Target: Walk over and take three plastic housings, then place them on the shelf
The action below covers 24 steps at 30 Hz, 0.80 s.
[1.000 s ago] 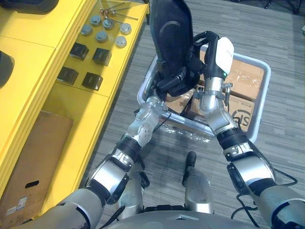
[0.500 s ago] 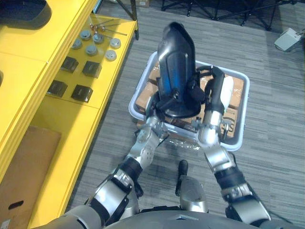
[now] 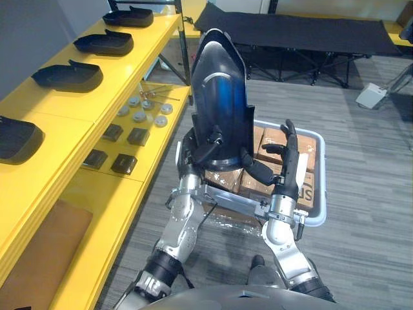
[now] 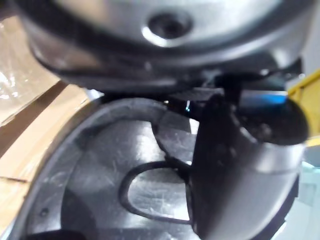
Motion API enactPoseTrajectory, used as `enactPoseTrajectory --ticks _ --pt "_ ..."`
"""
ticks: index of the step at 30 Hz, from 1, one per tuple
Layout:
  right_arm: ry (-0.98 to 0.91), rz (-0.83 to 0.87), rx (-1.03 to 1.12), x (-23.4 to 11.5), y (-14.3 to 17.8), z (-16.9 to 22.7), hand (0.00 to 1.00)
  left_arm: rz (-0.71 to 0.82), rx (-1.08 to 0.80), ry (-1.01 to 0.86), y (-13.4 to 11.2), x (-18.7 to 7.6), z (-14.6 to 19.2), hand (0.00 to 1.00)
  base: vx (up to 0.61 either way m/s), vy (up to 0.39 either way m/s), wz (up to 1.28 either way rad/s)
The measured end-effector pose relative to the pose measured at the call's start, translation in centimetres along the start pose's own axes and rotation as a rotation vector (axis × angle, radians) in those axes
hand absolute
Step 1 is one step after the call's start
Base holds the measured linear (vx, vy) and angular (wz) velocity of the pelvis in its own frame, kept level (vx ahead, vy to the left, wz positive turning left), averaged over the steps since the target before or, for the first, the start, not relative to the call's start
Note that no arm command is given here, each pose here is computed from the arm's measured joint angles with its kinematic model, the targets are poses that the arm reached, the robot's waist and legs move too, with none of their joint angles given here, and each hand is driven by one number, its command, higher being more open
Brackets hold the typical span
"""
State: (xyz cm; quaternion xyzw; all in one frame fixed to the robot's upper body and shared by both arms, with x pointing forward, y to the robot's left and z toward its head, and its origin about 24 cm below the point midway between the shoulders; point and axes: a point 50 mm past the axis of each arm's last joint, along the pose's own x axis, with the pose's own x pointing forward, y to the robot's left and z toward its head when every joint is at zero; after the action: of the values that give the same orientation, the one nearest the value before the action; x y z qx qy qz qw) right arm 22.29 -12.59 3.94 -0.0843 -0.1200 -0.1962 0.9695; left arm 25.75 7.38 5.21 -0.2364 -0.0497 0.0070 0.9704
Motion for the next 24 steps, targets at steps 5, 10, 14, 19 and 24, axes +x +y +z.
enactPoseTrajectory --ticks 5,10,14,19,24 --pt "0.247 0.176 0.570 -0.4 -0.2 -1.2 1.00 0.037 0.192 -0.146 1.1 -1.1 2.0 0.00 0.04 0.011 0.14" --pt "0.241 0.307 1.021 -0.6 -2.1 -2.0 1.00 0.229 0.359 -0.369 4.8 -1.3 5.5 0.00 0.04 0.019 0.15" --pt "0.159 0.280 1.032 -0.6 -4.4 -1.4 1.00 0.388 0.377 -0.410 8.1 -3.0 6.7 0.00 0.02 0.021 0.11" --pt "0.178 0.250 0.919 -1.2 -5.6 -1.8 1.00 0.487 0.323 -0.373 10.3 -5.4 6.9 0.00 0.01 0.020 0.12" --pt "0.224 0.239 0.820 -1.9 -5.9 -2.3 1.00 0.494 0.252 -0.395 11.1 -6.5 8.2 0.00 0.00 0.010 0.02"
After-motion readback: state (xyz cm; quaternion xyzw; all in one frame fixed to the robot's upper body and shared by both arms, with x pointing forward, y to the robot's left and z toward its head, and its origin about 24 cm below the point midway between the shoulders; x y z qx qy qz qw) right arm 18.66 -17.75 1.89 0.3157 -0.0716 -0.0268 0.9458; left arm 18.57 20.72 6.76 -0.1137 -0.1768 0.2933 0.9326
